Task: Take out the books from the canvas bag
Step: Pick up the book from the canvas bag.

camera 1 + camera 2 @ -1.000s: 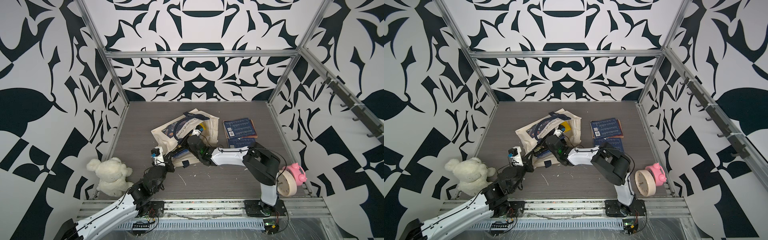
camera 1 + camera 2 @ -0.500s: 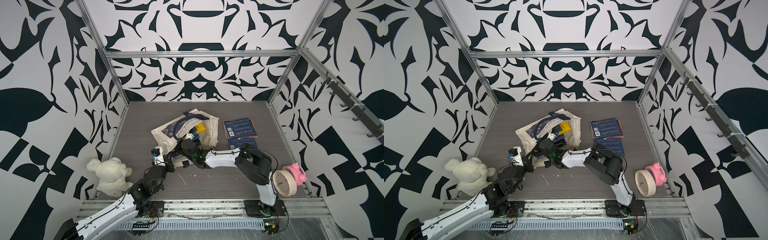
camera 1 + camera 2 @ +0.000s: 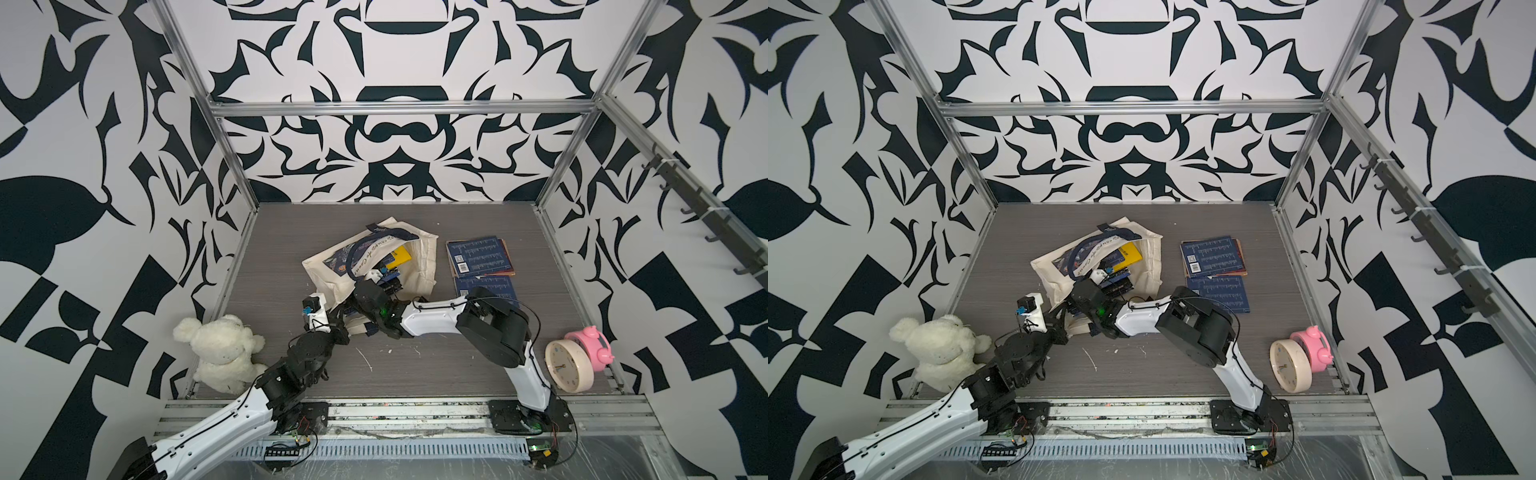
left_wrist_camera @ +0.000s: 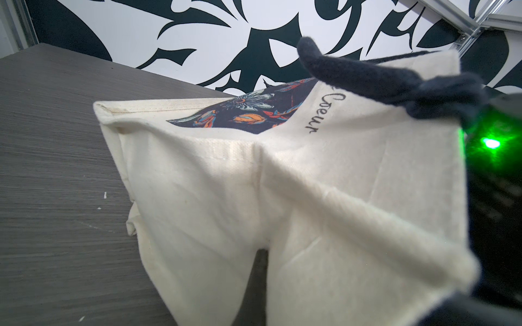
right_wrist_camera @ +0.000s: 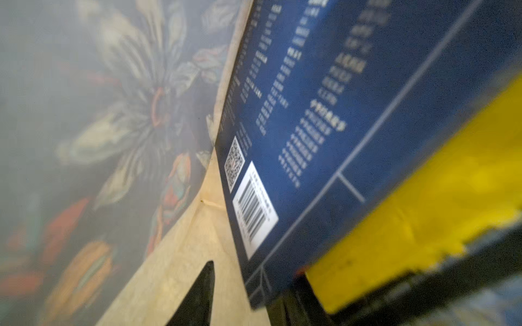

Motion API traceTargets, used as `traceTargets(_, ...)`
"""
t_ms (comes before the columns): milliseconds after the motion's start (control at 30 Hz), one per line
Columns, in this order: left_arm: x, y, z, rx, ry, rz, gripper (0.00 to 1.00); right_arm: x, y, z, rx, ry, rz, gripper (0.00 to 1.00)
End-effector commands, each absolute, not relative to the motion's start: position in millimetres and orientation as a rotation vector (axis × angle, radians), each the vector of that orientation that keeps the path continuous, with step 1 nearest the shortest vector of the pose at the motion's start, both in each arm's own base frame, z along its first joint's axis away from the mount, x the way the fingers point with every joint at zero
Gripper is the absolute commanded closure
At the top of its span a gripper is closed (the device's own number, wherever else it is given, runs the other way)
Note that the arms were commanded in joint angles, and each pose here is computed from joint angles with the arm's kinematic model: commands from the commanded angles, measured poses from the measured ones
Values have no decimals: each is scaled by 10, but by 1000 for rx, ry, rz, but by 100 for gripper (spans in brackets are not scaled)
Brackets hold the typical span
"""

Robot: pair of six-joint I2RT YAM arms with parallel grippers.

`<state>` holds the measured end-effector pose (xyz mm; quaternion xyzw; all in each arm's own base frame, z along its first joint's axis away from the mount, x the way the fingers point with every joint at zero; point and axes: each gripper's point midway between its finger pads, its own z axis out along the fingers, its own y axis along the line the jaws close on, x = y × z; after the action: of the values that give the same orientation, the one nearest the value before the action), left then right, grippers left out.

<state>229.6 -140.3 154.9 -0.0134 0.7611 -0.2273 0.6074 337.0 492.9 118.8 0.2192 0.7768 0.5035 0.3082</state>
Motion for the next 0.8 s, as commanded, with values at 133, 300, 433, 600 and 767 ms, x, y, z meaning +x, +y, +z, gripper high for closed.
traceTargets(133,2285,-1482,1747,-27,1694,-600,100,3675,4719,1665,608,1885,1303,69)
traceTargets(300,2288,-1483,1750,-28,1694,-599,100,3827,4590,1721,624,1874,1288,83)
traceTargets(433,2287,-1483,1745,-27,1696,-598,100,3855,4520,1796,617,1863,1288,93)
traceTargets(600,2289,-1483,1741,-27,1698,-596,100,3826,4390,1865,609,1849,1275,100)
traceTargets(767,2285,-1481,1743,-27,1696,-598,100,3916,4099,1749,666,1849,1237,100)
